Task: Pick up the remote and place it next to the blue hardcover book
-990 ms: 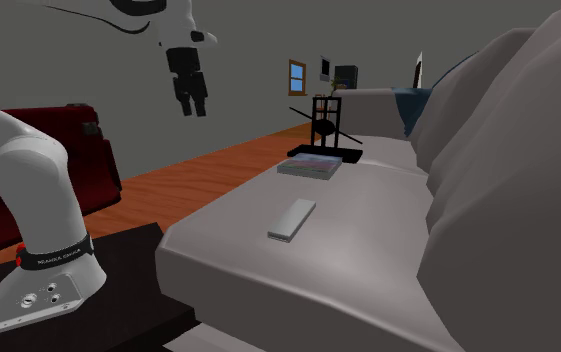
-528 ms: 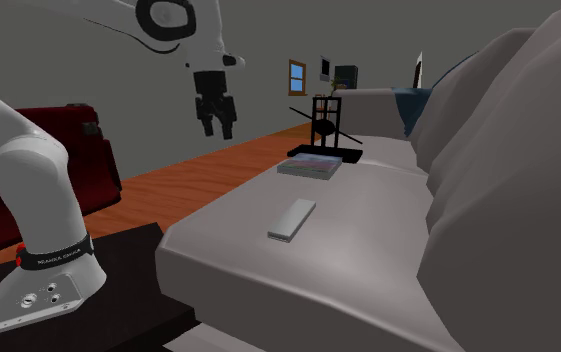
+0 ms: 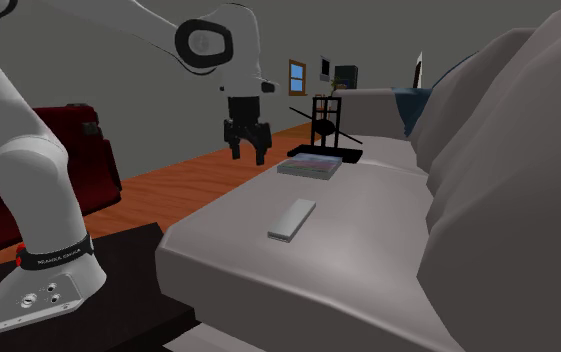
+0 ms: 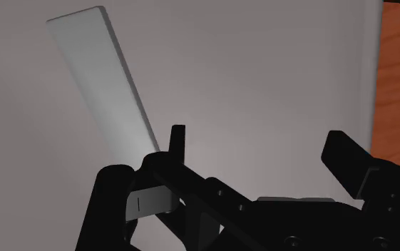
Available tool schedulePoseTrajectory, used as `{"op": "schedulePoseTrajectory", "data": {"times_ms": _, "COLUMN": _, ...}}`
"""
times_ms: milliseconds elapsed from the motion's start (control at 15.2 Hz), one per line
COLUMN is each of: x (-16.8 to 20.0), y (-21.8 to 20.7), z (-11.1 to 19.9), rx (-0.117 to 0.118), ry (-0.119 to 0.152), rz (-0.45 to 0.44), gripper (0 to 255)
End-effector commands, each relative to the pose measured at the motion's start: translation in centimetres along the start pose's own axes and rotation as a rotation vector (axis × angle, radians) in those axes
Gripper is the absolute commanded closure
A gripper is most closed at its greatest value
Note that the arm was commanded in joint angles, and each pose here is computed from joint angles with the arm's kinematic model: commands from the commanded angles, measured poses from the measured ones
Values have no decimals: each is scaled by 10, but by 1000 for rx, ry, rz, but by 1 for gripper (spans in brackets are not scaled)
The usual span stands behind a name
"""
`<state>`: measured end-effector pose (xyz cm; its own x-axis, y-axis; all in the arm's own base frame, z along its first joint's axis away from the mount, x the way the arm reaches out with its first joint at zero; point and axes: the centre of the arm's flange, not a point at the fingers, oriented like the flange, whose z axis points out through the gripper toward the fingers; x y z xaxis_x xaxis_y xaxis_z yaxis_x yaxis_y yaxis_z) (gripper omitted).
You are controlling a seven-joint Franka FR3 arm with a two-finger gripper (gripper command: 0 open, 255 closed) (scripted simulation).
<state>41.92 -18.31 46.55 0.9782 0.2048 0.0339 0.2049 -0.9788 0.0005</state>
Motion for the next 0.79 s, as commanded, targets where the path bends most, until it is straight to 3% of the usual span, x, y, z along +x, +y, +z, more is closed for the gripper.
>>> {"op": "schedulePoseTrajectory", "data": {"times_ms": 0, "x": 7, "y": 22, "z": 17, "rx": 5, "ry": -6, "rz": -21, "gripper": 0}}
{"op": "schedulePoseTrajectory", "data": {"times_ms": 726, "x": 54, "y": 127, "z": 102, "rx": 36, "ry": -38, "rz": -121, "gripper": 0}}
